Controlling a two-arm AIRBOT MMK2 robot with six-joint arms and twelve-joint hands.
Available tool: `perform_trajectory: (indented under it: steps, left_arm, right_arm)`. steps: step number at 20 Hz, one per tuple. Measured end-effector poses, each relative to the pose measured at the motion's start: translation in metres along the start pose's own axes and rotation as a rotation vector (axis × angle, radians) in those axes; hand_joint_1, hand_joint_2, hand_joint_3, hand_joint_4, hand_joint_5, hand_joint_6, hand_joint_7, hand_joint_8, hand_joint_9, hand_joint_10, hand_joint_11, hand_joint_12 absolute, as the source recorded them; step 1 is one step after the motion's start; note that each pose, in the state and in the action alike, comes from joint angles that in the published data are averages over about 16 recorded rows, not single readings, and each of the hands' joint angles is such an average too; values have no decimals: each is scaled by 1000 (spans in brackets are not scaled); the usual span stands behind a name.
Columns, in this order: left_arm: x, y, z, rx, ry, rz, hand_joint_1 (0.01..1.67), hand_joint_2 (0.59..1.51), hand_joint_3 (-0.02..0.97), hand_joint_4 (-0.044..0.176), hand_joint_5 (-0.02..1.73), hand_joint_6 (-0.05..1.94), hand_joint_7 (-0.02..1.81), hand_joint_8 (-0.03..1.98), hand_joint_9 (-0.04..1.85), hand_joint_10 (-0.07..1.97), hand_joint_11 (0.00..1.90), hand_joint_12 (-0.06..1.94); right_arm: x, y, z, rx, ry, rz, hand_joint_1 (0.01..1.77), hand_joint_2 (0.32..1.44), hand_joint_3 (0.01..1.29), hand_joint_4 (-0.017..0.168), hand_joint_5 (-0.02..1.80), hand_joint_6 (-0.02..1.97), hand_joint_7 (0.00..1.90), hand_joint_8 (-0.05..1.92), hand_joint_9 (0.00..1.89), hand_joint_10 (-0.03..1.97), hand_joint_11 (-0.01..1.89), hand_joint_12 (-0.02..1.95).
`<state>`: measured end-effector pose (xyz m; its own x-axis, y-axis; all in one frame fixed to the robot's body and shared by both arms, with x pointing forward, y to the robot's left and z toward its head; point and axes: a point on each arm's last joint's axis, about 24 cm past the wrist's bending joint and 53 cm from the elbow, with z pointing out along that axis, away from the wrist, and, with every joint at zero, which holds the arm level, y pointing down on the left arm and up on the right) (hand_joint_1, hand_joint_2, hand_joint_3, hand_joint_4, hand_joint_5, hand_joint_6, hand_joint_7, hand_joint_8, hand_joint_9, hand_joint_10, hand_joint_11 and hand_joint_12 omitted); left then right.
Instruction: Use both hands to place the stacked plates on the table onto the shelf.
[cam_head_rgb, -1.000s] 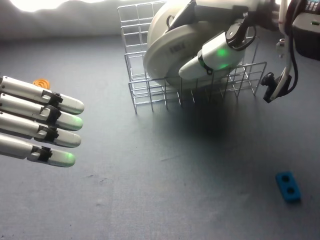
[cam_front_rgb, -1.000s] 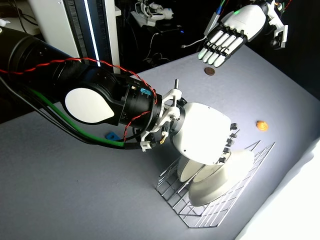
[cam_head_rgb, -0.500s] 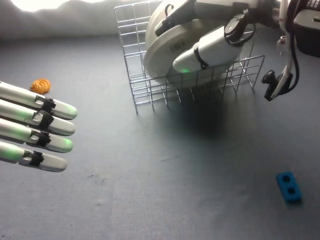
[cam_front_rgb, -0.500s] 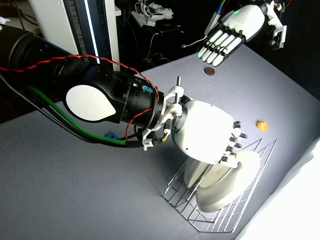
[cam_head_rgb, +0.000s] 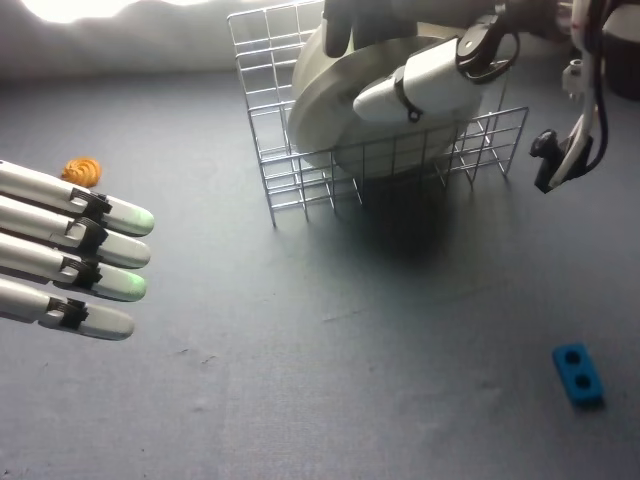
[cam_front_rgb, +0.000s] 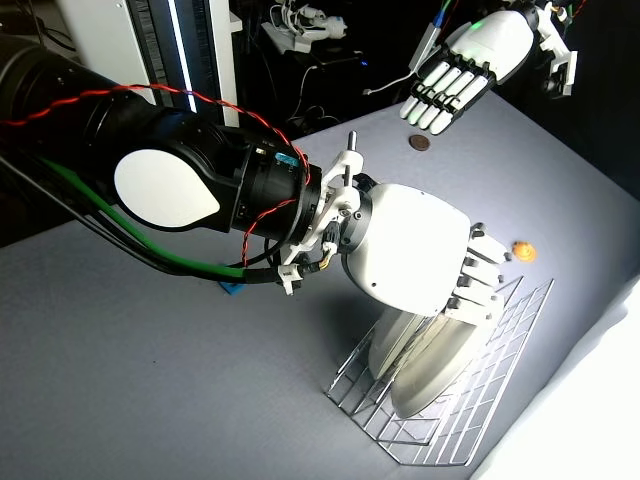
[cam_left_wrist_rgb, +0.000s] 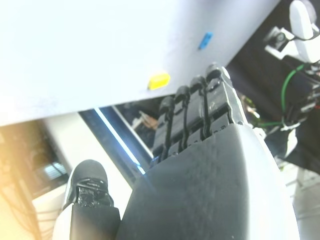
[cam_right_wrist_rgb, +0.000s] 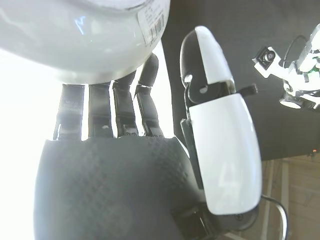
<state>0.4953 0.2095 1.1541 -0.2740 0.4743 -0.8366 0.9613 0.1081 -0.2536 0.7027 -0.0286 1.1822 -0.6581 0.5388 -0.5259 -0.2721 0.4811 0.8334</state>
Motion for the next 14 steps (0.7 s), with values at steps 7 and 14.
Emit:
perform_trajectory:
  steps: [7,14]
  left_arm:
    - [0,1,0,1,-1,0,17,1184,19,8,89,11,74,12,41,15,25,10]
    - [-1,0,-1,3,-2,0,17,1198,19,7,335,52,330,259,264,364,160,540]
  right_arm:
    - [16,29,-22,-51,29,-86,910,1186,12,-4,159,1335,200,1521,187,1718,132,1903]
    - [68,56,-50,-91,124,-174,789,1180,13,-4,205,1482,252,1649,284,1783,284,1901]
